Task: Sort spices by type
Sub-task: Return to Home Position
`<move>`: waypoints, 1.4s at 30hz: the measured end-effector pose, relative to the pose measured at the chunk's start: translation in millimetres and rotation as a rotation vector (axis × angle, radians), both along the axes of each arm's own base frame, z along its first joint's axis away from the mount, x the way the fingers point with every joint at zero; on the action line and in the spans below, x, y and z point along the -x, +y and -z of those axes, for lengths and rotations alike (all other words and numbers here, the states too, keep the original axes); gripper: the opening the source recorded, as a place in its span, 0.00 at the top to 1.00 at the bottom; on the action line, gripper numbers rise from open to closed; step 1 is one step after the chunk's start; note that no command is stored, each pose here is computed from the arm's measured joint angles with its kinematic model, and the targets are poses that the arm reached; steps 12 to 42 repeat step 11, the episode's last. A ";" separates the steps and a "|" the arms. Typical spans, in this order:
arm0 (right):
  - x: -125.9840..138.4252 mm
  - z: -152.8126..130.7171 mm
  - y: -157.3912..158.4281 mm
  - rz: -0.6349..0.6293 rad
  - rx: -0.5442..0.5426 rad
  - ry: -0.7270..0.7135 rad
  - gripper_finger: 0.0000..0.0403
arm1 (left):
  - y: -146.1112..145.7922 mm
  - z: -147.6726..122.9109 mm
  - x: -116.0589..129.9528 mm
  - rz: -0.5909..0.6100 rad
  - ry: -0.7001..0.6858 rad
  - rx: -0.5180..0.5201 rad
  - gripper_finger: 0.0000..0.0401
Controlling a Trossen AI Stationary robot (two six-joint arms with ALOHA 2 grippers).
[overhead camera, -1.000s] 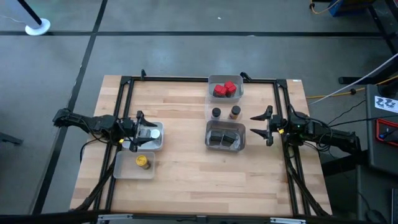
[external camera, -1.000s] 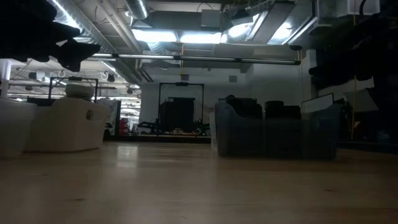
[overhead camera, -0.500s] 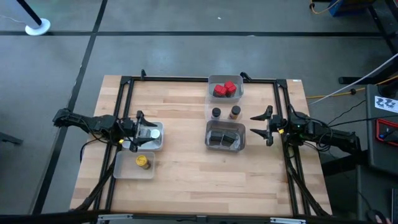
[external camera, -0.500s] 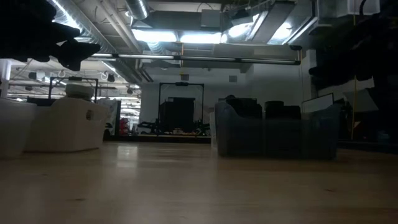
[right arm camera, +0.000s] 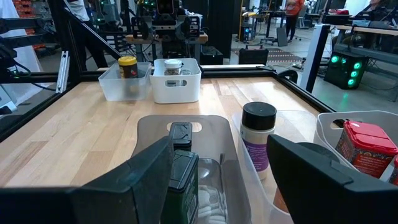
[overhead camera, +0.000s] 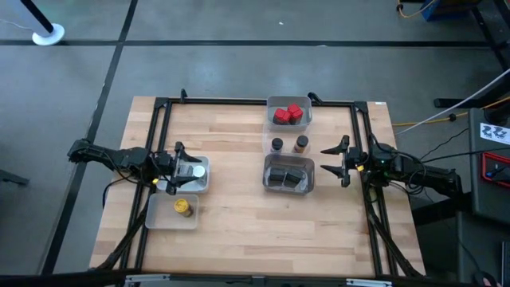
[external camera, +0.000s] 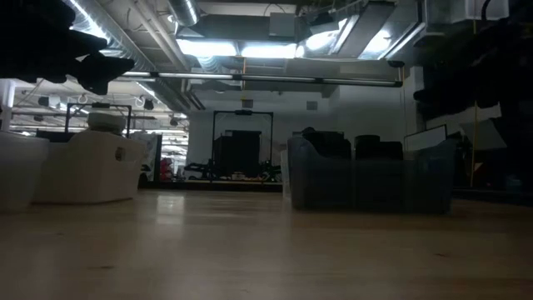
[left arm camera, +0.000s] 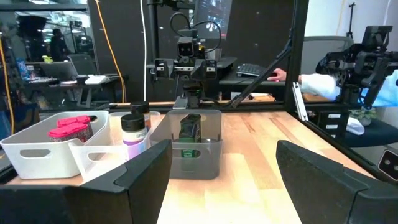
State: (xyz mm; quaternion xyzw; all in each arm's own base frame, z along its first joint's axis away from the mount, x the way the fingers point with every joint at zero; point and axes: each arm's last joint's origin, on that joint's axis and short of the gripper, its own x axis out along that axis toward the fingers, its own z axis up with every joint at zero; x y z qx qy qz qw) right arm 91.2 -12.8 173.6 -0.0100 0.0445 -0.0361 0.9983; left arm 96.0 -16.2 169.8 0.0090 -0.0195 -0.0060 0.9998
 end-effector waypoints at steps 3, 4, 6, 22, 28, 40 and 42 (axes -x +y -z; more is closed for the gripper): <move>0.0 0.0 0.0 0.000 0.000 0.000 0.36 | 0.0 0.0 0.0 0.000 0.000 -0.005 0.31; 0.0 0.0 0.0 0.000 0.000 0.000 0.36 | 0.0 0.0 0.0 0.000 0.000 -0.003 0.31; 0.0 0.0 0.0 0.000 0.000 0.000 0.36 | 0.0 0.0 0.0 0.000 0.000 0.002 0.31; 0.0 0.0 0.0 0.000 0.000 0.000 0.36 | 0.0 0.0 0.0 0.000 0.000 -0.004 0.31; 0.0 0.0 0.0 0.000 0.000 0.000 0.36 | 0.0 0.0 0.0 0.000 0.000 -0.004 0.31; 0.0 0.0 0.0 0.000 0.000 0.000 0.36 | 0.0 0.0 0.0 0.000 0.000 -0.004 0.31; 0.0 0.0 0.0 0.000 0.000 0.000 0.36 | 0.0 0.0 0.0 0.000 0.000 -0.004 0.31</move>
